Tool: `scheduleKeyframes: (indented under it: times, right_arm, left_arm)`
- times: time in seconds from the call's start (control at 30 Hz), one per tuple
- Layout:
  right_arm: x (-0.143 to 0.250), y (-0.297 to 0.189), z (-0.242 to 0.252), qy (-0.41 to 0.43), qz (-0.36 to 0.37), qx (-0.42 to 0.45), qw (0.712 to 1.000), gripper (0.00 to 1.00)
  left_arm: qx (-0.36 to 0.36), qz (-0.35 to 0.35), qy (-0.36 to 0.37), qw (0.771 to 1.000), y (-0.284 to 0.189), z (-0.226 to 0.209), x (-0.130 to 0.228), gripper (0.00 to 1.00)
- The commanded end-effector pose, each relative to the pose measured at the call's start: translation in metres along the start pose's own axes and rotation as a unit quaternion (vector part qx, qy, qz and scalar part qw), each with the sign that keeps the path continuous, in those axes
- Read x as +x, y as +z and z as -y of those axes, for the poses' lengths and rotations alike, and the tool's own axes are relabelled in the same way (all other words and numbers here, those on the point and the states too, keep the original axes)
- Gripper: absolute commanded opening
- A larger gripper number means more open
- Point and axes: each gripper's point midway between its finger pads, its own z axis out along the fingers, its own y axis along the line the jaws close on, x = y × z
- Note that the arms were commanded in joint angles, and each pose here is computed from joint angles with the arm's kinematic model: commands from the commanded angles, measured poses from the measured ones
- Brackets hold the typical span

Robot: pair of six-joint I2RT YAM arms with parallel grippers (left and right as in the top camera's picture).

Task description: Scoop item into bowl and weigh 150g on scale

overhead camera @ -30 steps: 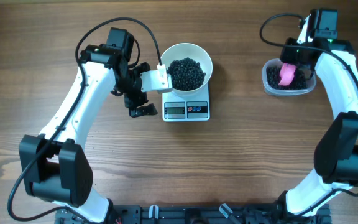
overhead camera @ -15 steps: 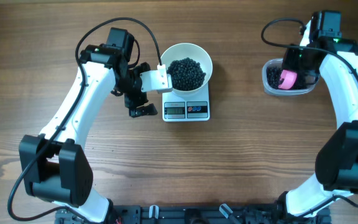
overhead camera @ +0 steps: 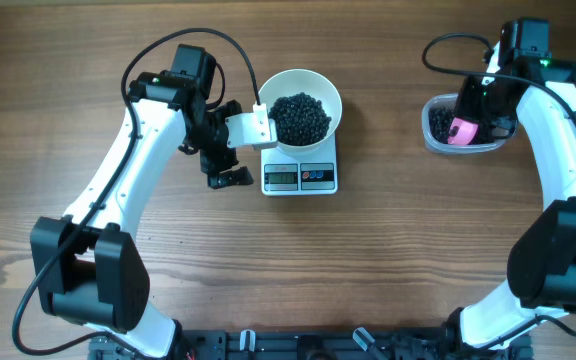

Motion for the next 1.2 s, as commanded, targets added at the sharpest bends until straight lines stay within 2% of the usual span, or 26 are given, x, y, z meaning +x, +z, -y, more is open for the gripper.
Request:
scheduleKeyframes:
  times: [0.0, 0.1, 0.2, 0.57, 0.8, 1.17]
  right_arm:
    - [-0.015, -0.016, -0.004, -0.046, 0.032, -0.005, 0.998, 0.04]
    - [-0.031, -0.028, -0.004, -0.083, 0.060, 0.001, 0.995, 0.04]
    - [-0.038, -0.034, 0.012, -0.103, 0.069, 0.051, 0.991, 0.04]
    - [-0.024, -0.010, 0.014, -0.086, 0.051, 0.052, 0.994, 0.04]
    - [-0.022, -0.003, 0.013, -0.033, 0.055, 0.045, 0.997, 0.04]
    - [-0.021, -0.003, 0.012, -0.034, 0.052, 0.039, 0.997, 0.04]
  left_arm:
    - [0.009, 0.009, 0.009, 1.000, 0.003, 0.004, -0.003, 1.00]
    - [0.009, 0.009, 0.009, 1.000, 0.003, 0.004, -0.003, 1.00]
    - [0.009, 0.009, 0.009, 1.000, 0.003, 0.004, -0.003, 1.00]
    - [0.009, 0.009, 0.009, 1.000, 0.003, 0.004, -0.003, 1.00]
    - [0.009, 0.009, 0.009, 1.000, 0.003, 0.004, -0.003, 1.00]
    - [0.009, 0.009, 0.009, 1.000, 0.003, 0.004, -0.003, 1.00]
